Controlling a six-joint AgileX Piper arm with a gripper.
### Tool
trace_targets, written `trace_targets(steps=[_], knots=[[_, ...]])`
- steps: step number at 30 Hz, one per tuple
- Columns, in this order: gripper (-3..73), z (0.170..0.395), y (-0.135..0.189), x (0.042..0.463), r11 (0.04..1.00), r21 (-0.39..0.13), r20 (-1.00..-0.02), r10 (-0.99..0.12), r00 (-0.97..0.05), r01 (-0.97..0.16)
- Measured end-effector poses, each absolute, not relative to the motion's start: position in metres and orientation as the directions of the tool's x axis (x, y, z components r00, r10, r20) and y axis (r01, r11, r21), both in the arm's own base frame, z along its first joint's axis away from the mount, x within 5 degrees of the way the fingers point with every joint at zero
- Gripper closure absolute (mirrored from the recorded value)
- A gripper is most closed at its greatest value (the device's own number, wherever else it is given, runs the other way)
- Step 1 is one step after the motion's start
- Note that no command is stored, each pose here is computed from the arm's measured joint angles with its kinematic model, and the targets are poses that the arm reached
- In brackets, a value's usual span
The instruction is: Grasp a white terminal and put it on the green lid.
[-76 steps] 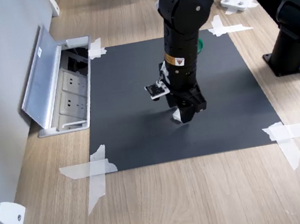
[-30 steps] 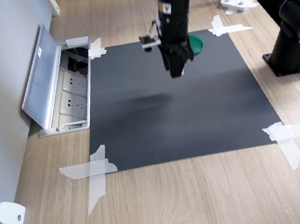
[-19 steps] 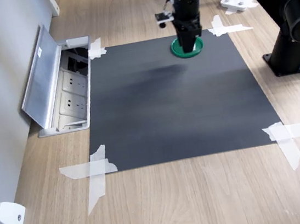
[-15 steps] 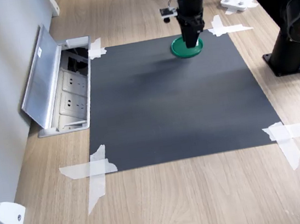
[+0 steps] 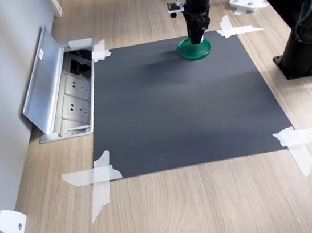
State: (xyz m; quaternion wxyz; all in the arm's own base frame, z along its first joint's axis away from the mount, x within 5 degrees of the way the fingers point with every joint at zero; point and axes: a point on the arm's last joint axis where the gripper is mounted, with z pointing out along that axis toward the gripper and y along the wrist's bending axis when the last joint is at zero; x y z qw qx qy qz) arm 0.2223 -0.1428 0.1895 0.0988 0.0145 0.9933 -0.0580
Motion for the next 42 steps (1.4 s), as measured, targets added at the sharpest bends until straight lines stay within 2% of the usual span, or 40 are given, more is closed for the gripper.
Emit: trace_targets(steps=[10, 14, 21, 30, 33, 36, 38, 42], knots=[[41.8, 0.189, -0.143, 0.223, 0.993, -0.112, -0.201, 0.018, -0.979, 0.042], [36.7, 0.189, -0.143, 0.222, 0.993, -0.106, -0.197, 0.029, -0.98, 0.051], [20.9, 0.189, -0.142, 0.222, 0.992, -0.099, -0.2, 0.063, -0.978, 0.084], [18.4, 0.191, -0.144, 0.22, 0.99, -0.126, -0.182, 0.037, -0.983, 0.06], [19.6, 0.197, -0.143, 0.219, 0.988, -0.141, -0.205, 0.033, -0.978, 0.063], [24.1, 0.204, -0.142, 0.218, 0.987, -0.136, -0.235, 0.053, -0.971, 0.087], [29.4, 0.21, -0.14, 0.22, 0.987, -0.118, -0.257, 0.08, -0.963, 0.113], [45.9, 0.222, -0.136, 0.221, 0.986, -0.072, -0.292, 0.124, -0.948, 0.151]])
